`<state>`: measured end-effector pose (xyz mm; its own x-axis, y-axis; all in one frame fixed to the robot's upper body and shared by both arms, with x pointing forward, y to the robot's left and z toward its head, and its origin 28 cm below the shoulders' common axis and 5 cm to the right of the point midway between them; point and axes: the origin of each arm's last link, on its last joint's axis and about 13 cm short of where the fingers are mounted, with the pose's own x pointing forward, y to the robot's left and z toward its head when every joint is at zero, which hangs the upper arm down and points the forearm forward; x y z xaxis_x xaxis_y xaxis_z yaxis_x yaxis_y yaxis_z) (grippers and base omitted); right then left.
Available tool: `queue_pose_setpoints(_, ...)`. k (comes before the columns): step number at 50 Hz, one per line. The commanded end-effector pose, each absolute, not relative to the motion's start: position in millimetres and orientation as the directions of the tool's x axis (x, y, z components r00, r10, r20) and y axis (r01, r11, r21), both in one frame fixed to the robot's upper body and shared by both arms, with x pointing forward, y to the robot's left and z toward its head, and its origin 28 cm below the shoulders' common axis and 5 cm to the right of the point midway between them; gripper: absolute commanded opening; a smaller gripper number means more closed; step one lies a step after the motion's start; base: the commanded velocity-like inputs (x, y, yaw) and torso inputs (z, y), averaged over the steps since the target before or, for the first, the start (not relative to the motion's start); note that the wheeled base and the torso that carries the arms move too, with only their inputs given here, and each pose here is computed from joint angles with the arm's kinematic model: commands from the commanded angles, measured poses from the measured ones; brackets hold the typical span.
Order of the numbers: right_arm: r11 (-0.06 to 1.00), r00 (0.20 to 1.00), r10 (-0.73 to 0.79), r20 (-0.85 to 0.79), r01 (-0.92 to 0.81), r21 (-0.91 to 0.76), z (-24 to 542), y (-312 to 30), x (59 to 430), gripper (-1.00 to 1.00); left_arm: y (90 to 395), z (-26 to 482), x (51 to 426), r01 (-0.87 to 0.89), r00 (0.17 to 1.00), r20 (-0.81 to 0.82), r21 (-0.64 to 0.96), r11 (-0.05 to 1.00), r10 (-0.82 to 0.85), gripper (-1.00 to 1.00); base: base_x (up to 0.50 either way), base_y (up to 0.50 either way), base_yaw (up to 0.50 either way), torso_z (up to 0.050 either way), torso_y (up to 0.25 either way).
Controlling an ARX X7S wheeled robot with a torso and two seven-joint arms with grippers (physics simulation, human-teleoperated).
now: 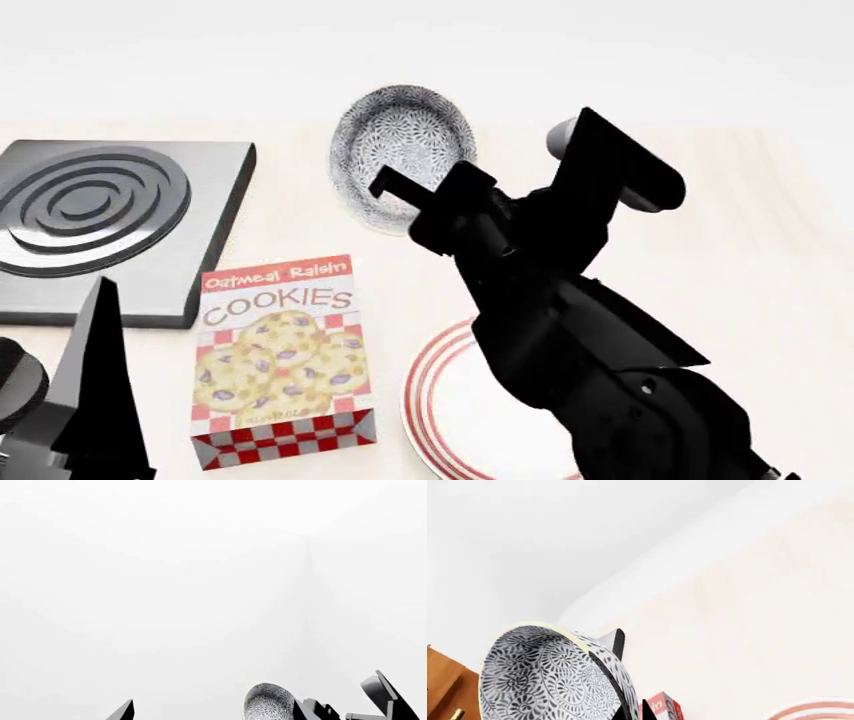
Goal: Pick the akita bowl from table center and place it on the plate.
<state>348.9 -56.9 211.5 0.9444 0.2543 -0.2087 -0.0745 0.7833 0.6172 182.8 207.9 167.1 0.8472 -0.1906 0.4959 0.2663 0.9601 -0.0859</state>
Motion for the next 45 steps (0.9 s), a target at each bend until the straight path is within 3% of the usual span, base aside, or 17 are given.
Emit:
queue_pose_setpoints(1, 0.684, 0.964, 0.147, -0.220, 0.062, 0.727, 223.7, -44.2, 359.9, -1.00, 209.9, 166.2, 181.5, 0.247, 0.839, 0.524, -0.127, 0.961, -0.146, 1.00, 0.00, 0.00, 0.00, 0.000, 0.010)
queue_pose_setpoints(16, 0.424, 0.944, 0.038, -0.328, 0.282, 0.861, 238.1, -27.6, 362.0, -1.00, 217.4, 160.1, 176.7, 0.207, 0.852, 0.515, -0.158, 0.965, -0.099, 1.00, 0.00, 0.00, 0.00, 0.000, 0.000)
queue_pose_setpoints(17, 0.434, 0.940, -0.094, -0.328, 0.336, 0.836, 235.8, -26.3, 362.5, -1.00, 217.8, 160.2, 176.8, 0.204, 0.852, 0.516, -0.160, 0.966, -0.094, 1.00, 0.00, 0.00, 0.00, 0.000, 0.000)
queue_pose_setpoints(18, 0.393, 0.928, -0.116, -0.355, 0.371, 0.842, 236.3, -24.8, 362.5, -1.00, 218.0, 160.5, 176.7, 0.203, 0.852, 0.516, -0.160, 0.966, -0.093, 1.00, 0.00, 0.00, 0.00, 0.000, 0.000)
queue_pose_setpoints(25, 0.273, 0.895, -0.151, -0.421, 0.447, 0.852, 237.9, -21.3, 363.9, -1.00, 220.9, 160.9, 176.4, 0.189, 0.852, 0.517, -0.160, 0.969, -0.081, 1.00, 0.00, 0.00, 0.00, 0.000, 0.001)
queue_pose_setpoints(36, 0.171, 0.817, -0.238, -0.525, 0.568, 0.805, 232.9, -22.3, 365.8, -1.00, 220.6, 160.9, 176.5, 0.189, 0.852, 0.518, -0.161, 0.969, -0.080, 1.00, 0.00, 0.00, 0.00, 0.001, 0.000)
queue_pose_setpoints(45, 0.173, 0.788, -0.242, -0.566, 0.609, 0.774, 231.3, -21.6, 363.8, -1.00, 219.9, 159.9, 177.3, 0.185, 0.854, 0.514, -0.158, 0.970, -0.079, 1.00, 0.00, 0.00, 0.00, 0.000, 0.001)
